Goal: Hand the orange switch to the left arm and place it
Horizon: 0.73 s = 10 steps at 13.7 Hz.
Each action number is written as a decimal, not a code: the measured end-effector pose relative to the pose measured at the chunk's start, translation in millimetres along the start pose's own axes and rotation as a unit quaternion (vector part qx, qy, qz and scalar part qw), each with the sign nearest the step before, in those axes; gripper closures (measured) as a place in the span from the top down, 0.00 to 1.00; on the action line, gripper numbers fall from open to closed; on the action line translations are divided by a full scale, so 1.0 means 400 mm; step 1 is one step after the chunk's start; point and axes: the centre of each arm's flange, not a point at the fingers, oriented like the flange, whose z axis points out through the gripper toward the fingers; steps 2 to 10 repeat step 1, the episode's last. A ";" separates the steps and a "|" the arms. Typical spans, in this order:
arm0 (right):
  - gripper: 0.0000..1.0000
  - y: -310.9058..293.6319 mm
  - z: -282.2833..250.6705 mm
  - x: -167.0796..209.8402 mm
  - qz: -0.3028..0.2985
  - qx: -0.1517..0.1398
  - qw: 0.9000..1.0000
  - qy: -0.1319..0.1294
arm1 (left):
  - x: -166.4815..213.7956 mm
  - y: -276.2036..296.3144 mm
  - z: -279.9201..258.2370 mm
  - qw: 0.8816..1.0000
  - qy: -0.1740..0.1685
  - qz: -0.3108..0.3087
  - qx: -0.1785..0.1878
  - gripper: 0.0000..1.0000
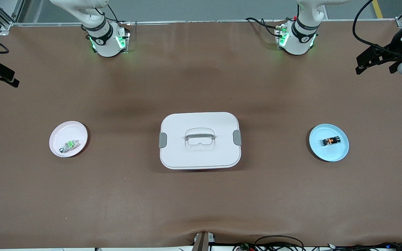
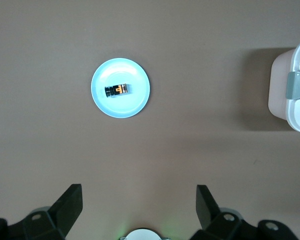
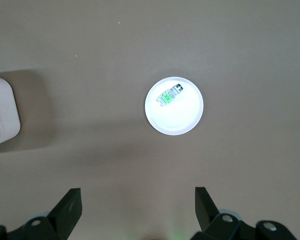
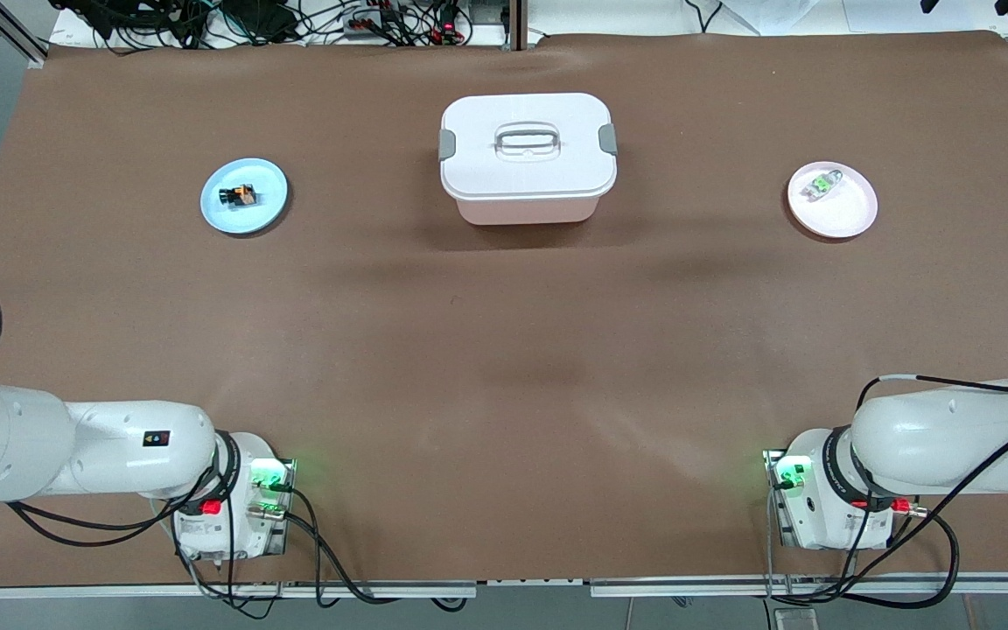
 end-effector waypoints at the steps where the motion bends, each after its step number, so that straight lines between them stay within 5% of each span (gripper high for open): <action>1: 1.00 0.000 0.000 0.000 0.000 0.000 1.000 0.000 | 0.000 0.000 0.000 1.000 -0.001 -0.002 0.000 1.00; 10: 1.00 0.000 0.000 0.000 0.000 0.000 1.000 0.000 | 0.000 0.000 0.000 1.000 -0.001 -0.002 0.000 1.00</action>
